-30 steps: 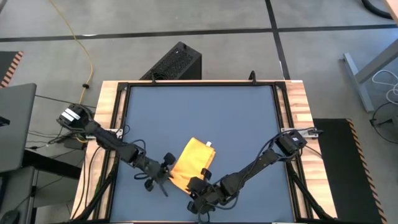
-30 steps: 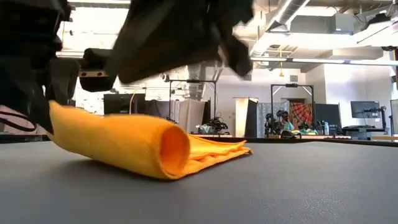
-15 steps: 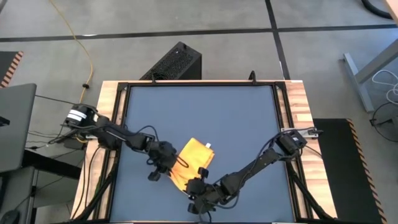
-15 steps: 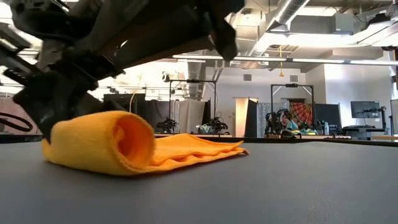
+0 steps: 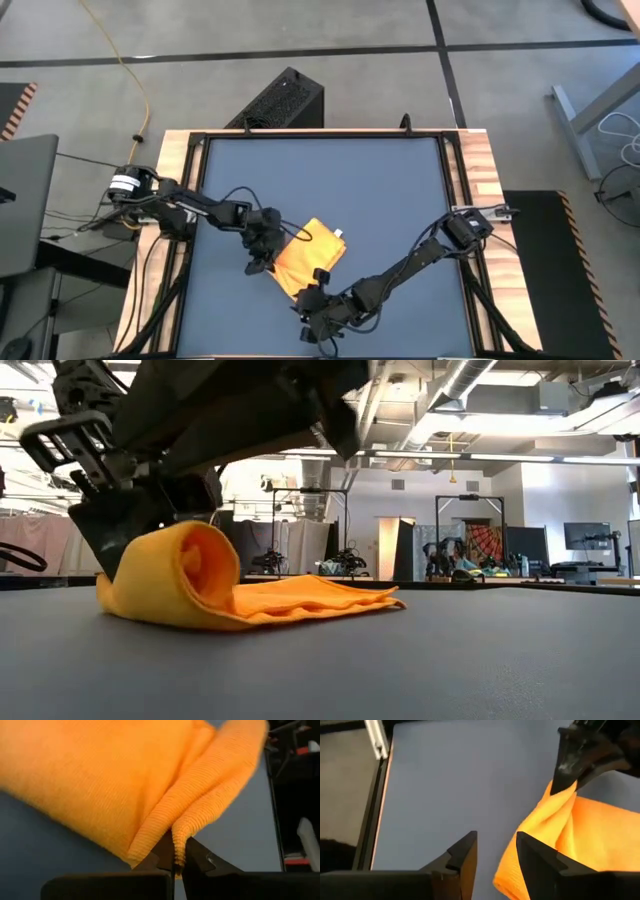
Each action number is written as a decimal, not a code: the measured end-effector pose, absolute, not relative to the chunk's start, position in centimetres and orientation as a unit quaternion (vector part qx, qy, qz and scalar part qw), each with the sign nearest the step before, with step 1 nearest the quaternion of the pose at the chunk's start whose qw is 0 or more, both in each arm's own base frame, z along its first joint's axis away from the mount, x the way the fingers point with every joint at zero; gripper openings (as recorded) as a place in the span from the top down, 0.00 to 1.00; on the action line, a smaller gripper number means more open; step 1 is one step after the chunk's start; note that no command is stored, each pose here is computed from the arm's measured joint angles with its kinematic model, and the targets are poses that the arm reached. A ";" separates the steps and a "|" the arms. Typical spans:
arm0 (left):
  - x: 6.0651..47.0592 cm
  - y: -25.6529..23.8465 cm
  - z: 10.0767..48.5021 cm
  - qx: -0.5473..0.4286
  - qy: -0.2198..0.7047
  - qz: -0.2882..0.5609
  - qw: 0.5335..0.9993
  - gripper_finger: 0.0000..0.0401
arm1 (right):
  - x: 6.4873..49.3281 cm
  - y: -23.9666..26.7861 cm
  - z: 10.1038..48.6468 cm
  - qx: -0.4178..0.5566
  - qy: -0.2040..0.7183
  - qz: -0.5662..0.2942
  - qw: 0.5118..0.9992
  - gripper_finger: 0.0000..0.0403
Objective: Roll towel
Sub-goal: Roll the orange microfiber cloth
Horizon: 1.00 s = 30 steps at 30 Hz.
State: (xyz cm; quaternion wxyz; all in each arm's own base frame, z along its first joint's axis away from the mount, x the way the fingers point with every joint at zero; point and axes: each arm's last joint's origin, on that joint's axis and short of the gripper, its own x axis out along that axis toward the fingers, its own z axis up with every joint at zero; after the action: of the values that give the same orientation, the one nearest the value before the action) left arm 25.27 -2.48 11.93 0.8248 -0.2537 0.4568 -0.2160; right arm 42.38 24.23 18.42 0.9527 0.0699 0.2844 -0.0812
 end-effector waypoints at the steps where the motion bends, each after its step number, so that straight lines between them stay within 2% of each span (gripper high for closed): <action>1: 25.2 -2.3 11.9 -0.259 0.462 -0.209 0.822 1.00 | 42.7 24.0 18.1 0.074 0.281 -0.083 0.953 0.60; 5: 25.2 -1.6 11.9 -0.283 0.463 -0.188 0.818 1.00 | 43.6 22.9 16.0 0.072 0.297 -0.099 0.947 0.61; 14: 25.3 -1.4 11.9 -0.288 0.461 -0.191 0.818 1.00 | 44.0 21.3 15.5 0.095 0.311 -0.144 0.935 0.70; 23: 25.5 -1.0 12.1 -0.269 0.441 -0.195 0.834 0.90 | 42.7 21.0 14.4 0.180 0.350 -0.214 0.894 0.96; 30: 25.7 0.7 12.4 -0.276 0.416 -0.190 0.846 0.82 | 42.8 20.3 13.5 0.214 0.359 -0.244 0.875 0.93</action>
State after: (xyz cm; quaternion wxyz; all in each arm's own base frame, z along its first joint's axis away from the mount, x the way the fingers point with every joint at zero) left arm 25.65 0.74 12.44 0.8457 -0.2758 0.4156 -0.1896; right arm 42.85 20.30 13.54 0.8748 0.2144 0.3595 -0.2439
